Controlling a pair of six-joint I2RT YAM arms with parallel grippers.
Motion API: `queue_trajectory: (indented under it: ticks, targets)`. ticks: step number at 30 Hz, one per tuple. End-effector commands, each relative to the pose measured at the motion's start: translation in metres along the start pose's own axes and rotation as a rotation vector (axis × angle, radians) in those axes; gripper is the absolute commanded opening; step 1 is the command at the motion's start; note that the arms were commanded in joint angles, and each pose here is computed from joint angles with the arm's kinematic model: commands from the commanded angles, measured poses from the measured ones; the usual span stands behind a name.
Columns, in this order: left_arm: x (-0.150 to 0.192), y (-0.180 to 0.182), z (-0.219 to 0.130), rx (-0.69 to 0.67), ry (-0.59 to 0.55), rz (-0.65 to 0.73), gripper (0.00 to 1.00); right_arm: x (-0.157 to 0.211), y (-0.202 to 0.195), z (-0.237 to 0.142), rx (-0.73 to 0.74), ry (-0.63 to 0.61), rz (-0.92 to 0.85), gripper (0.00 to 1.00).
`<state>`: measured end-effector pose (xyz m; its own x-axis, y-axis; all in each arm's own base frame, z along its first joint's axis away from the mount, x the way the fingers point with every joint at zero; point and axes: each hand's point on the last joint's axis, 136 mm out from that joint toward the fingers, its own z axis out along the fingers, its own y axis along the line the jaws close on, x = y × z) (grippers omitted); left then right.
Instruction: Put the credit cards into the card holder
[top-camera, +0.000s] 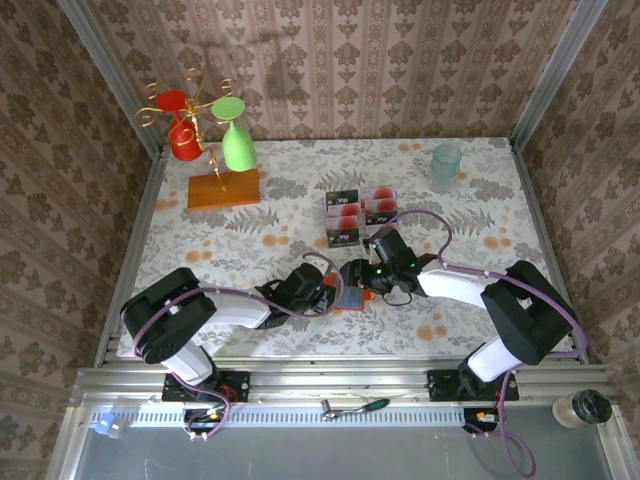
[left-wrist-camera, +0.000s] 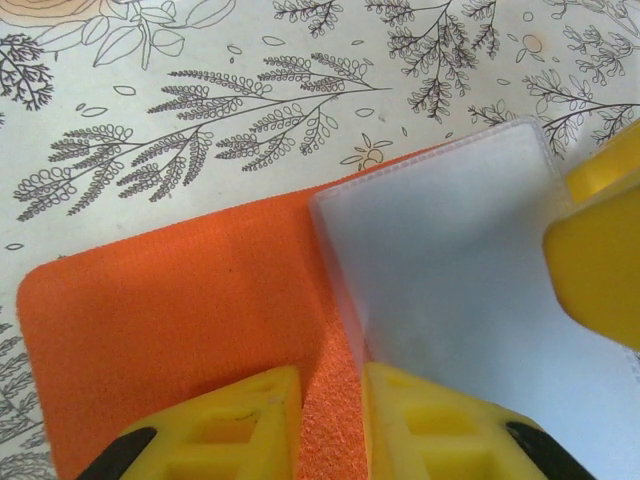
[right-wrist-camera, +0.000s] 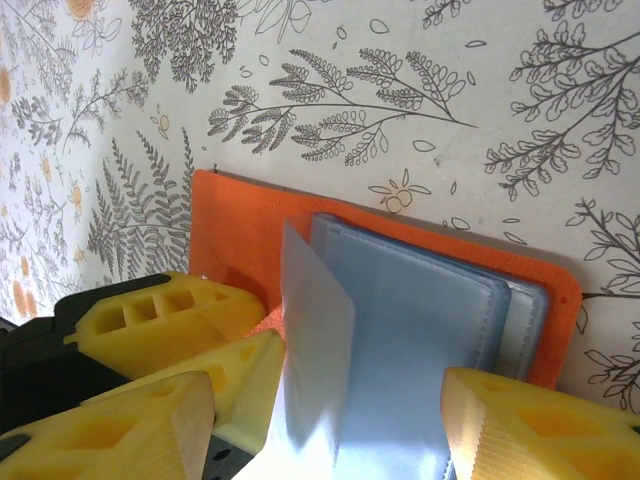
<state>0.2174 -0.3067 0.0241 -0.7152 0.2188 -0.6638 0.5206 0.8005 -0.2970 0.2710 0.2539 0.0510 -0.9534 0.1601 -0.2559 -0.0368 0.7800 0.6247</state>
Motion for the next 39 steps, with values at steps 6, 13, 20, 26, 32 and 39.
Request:
queue_trajectory:
  ticks: [6,13,20,26,32,39]
  targets:
    - [0.028,0.006,0.004,-0.026,0.106,0.021,0.24,-0.001,0.009,0.009,-0.047,0.027,0.019,0.56]
    - [0.006,0.004,-0.012,-0.014,0.034,-0.002,0.35,-0.005,0.032,0.006,-0.114,0.051,0.009,0.56]
    - [-0.018,0.011,-0.037,0.016,-0.069,-0.088,0.46,-0.003,0.057,0.004,-0.141,0.07,-0.025,0.59]
    - [-0.028,0.033,-0.066,0.01,-0.154,-0.165,0.47,-0.004,0.071,0.013,-0.141,0.085,-0.045,0.62]
    - [-0.031,0.052,-0.09,-0.022,-0.202,-0.194,0.48,-0.002,0.069,0.035,-0.122,0.108,-0.04,0.62]
    - [-0.027,0.063,-0.102,-0.041,-0.198,-0.204,0.49,0.002,0.061,0.056,-0.137,0.123,-0.024,0.61]
